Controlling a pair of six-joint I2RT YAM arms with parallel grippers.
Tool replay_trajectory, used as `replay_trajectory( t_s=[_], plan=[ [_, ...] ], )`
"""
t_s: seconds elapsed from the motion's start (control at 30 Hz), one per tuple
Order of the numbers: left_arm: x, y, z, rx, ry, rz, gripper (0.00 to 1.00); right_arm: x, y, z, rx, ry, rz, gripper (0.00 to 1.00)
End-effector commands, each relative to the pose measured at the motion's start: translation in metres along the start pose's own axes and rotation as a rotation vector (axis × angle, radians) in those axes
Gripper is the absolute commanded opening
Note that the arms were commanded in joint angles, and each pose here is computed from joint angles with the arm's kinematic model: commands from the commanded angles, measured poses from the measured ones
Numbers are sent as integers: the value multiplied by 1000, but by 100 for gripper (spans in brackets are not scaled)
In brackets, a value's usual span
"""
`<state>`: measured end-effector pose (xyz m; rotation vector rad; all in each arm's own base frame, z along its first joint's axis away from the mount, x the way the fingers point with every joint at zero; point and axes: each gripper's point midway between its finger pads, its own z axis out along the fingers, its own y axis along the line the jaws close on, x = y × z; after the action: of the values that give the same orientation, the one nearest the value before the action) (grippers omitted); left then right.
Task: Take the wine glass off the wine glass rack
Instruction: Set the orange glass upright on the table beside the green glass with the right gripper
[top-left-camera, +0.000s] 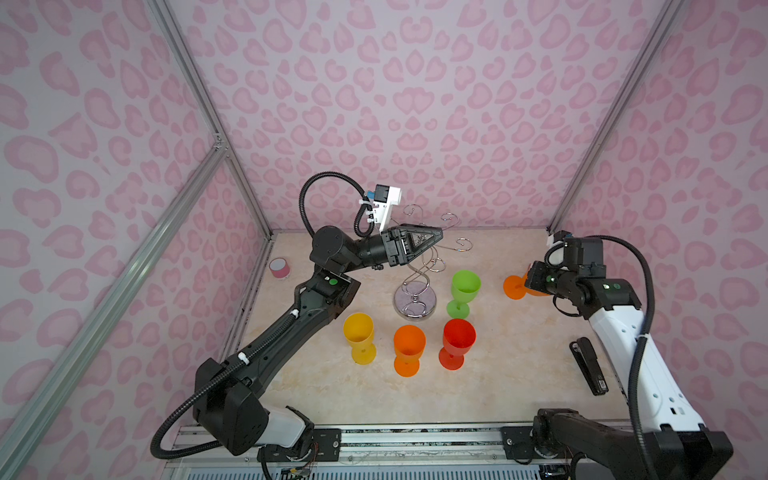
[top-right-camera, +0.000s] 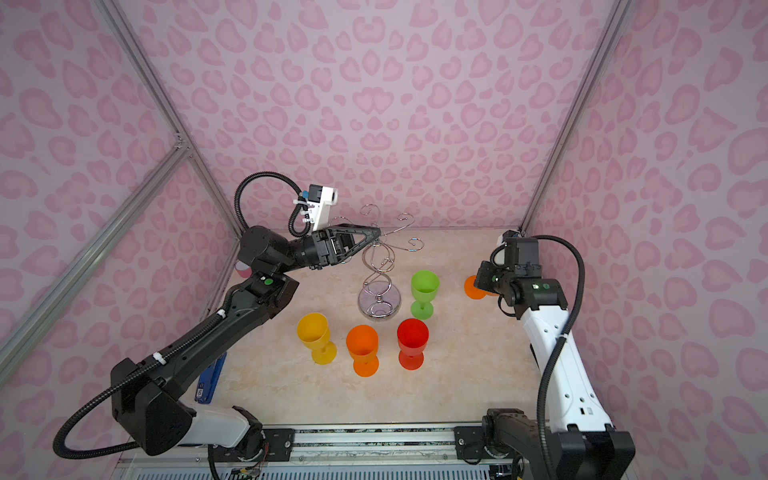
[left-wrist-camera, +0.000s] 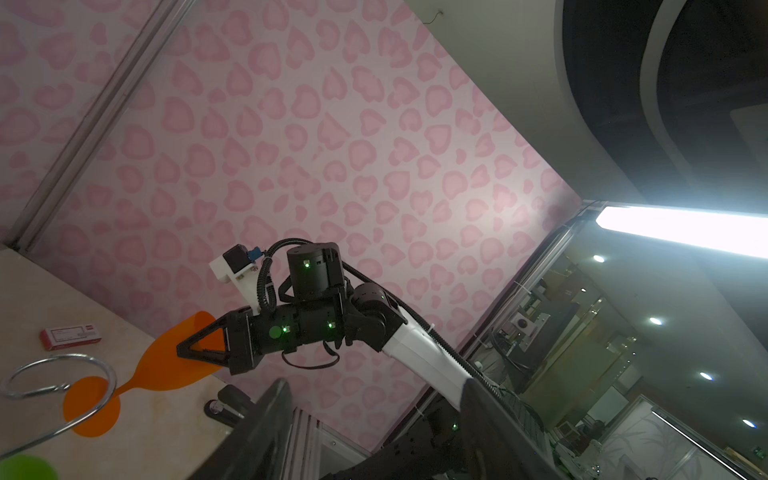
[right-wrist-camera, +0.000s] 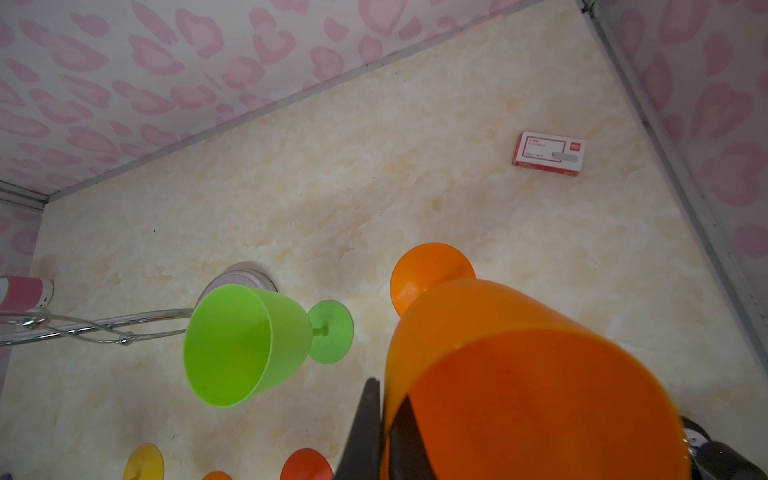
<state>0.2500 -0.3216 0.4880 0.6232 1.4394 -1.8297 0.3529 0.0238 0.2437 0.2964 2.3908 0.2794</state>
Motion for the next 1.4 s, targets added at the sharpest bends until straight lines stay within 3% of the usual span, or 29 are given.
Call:
replay_trajectory(
  t_s=[0.0,0.1,0.3,0.73,1.13,1.37],
  plan=[
    [14,13,-12,-148,56,105,70,-12,12,23,1,7,-63,0],
    [17,30,-28,-318,66,159,71,-17,20,42,35,25,-101,0],
    [17,26,-47,-411,56,202,71,-20,27,80,93,93,-161,0],
    [25,14,-63,-427,54,211,71,-17,57,132,103,239,-245,0],
    [27,10,-66,-424,61,221,71,-14,66,144,123,257,-263,0],
    [31,15,-67,-432,72,205,71,-23,73,139,106,233,-268,19]
  ],
)
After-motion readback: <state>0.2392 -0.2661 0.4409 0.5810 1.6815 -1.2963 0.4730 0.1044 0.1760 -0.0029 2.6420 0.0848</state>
